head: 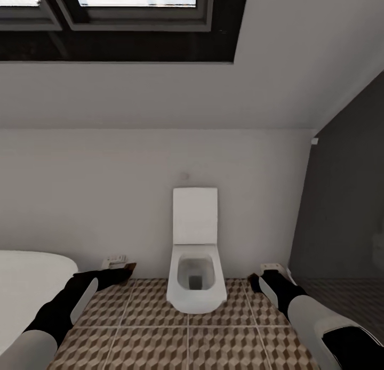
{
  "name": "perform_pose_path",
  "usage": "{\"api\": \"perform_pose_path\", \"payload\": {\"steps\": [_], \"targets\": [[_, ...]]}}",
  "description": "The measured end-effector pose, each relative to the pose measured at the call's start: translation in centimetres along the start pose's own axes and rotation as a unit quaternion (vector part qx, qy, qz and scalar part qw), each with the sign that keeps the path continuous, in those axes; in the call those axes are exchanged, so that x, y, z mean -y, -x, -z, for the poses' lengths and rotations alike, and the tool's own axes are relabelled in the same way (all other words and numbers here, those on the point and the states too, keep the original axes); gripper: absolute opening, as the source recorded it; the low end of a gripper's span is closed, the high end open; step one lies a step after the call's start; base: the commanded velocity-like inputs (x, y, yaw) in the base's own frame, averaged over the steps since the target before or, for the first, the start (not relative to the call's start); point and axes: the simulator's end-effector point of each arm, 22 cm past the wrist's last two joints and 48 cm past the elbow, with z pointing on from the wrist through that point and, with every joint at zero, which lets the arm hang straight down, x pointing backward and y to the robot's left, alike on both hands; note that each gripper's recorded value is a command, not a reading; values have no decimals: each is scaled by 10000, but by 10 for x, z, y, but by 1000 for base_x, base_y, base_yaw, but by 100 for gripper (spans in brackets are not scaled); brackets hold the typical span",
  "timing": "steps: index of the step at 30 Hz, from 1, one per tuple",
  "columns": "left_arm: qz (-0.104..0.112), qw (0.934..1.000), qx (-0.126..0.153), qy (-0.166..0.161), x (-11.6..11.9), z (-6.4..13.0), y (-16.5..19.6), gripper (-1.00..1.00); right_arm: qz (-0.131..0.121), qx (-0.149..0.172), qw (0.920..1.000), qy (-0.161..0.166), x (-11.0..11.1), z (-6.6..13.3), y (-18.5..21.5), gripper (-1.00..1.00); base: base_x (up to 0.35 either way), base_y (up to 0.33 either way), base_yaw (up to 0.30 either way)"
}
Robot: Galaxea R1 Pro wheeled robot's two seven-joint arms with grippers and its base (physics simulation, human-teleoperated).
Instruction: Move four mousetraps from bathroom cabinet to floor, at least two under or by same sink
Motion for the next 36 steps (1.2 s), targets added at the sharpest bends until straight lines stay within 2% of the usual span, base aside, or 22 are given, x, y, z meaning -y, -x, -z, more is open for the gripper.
{"api": "perform_pose_path", "payload": {"steps": [10, 22, 36], "targets": [[-2, 10000, -23, -18, 2, 0, -1, -100, -3, 24, 10000, -10, 0, 0, 1, -100, 323, 0, 0], [31, 10000, -45, -83, 13, -2, -4, -100, -35, 200, 9998, -6, 1, 0, 9, -100, 323, -3, 0], [50, 9999, -54, -118, 18, -3, -5, -100, -41, 202, 9998, -22, 5, -1, 9, -100, 315, -89, 0]]}}
